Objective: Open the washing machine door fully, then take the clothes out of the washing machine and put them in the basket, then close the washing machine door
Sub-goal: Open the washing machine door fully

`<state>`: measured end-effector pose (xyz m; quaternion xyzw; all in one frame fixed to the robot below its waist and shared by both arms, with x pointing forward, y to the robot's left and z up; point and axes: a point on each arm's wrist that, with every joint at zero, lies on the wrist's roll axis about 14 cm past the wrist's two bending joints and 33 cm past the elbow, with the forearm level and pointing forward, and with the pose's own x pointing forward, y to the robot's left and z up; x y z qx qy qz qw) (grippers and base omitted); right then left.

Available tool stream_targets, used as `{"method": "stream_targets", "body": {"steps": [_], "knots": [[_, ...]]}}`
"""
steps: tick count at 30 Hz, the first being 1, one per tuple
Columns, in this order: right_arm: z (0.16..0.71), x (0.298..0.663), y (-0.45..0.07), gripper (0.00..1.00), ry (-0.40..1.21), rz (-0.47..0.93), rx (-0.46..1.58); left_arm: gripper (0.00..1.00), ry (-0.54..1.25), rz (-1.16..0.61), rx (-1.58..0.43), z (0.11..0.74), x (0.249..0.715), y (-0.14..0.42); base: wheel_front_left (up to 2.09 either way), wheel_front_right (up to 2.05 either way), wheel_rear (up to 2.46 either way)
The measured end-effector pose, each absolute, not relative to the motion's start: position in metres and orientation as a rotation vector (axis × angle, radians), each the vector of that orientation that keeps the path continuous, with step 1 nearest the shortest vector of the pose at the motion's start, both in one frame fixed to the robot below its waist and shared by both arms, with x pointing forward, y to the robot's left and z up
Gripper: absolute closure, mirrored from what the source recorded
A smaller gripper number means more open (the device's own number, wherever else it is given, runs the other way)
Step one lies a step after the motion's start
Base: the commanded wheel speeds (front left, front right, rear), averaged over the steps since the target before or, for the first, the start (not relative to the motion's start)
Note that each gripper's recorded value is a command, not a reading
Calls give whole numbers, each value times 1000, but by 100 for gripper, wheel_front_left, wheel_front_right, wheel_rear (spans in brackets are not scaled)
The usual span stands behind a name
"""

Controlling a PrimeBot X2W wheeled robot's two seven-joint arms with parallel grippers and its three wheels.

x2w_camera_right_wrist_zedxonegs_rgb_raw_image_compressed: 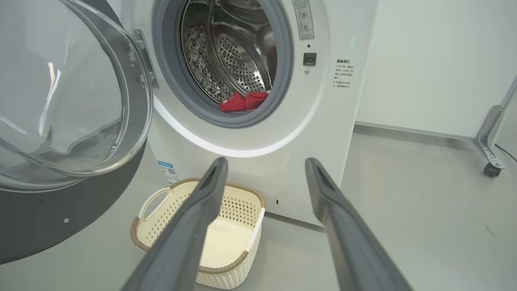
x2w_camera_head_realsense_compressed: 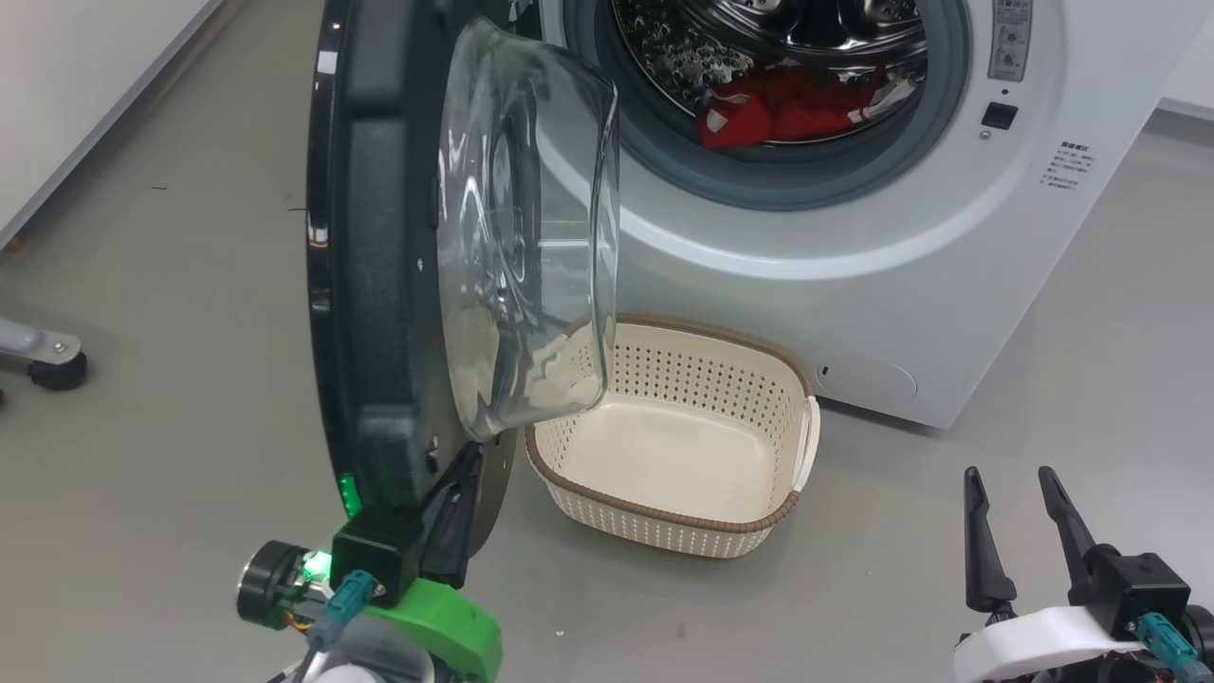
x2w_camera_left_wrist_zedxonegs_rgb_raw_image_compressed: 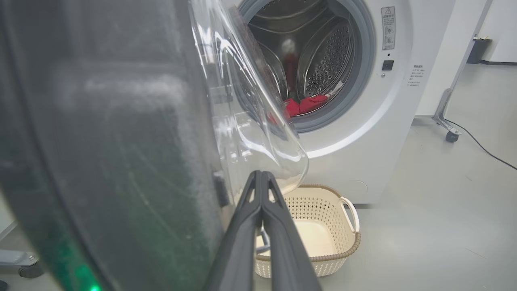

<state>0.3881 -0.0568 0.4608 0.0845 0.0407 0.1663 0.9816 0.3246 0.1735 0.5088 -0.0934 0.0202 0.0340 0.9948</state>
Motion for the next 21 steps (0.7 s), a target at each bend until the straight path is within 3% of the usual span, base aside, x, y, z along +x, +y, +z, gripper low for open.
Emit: {"method": "stream_targets", "body": {"steps": [21], "knots": [[454,394,-67,0,94,300,178,100,2,299,-138,502,321,254,0,0,0]]}}
